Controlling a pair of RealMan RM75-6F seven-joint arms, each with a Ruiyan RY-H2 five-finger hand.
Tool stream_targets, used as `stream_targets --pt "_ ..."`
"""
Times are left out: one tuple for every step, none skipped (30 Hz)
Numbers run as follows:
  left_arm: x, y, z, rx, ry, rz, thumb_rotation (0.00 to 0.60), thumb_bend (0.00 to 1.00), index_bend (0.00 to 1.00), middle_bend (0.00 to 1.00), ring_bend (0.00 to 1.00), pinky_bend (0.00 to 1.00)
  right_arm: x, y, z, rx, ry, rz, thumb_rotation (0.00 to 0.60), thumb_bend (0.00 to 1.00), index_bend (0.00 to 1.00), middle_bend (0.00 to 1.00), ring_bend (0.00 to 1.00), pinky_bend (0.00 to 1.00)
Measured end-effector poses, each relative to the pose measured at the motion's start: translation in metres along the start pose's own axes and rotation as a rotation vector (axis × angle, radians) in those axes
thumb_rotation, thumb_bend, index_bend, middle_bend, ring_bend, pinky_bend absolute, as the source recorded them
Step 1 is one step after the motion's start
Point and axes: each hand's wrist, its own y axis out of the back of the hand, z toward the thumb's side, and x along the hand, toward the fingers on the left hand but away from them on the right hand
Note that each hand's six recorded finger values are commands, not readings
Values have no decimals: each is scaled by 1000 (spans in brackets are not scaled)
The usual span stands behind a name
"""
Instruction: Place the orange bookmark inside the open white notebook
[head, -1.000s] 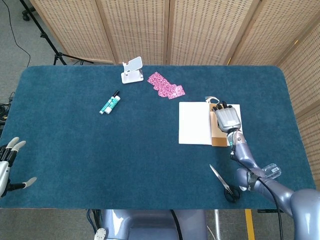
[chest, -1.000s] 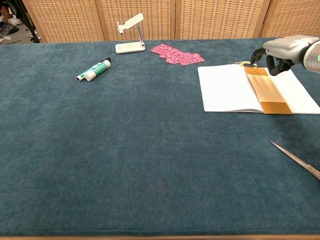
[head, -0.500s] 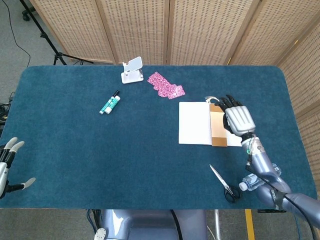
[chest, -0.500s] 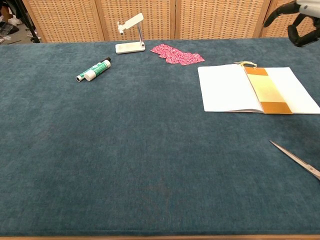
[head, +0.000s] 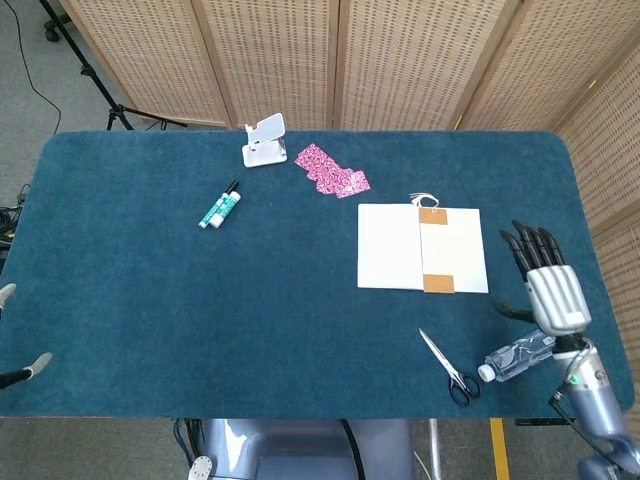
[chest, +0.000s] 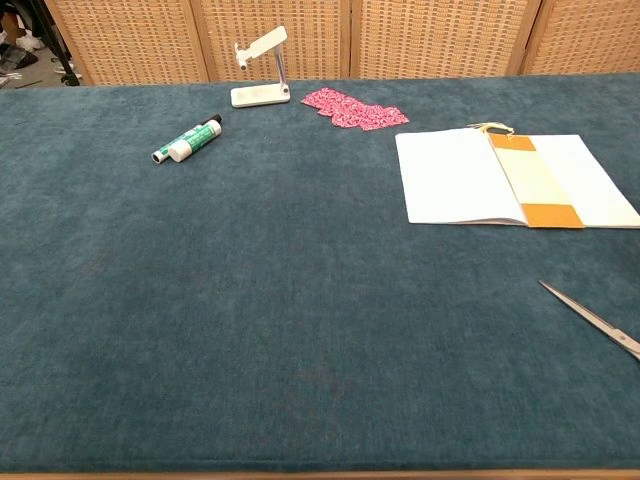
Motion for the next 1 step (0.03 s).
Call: stream_targets --pt "0 0 0 -3 0 3 600 0 0 0 0 0 6 1 -1 -2 -3 -6 600 0 4 0 0 0"
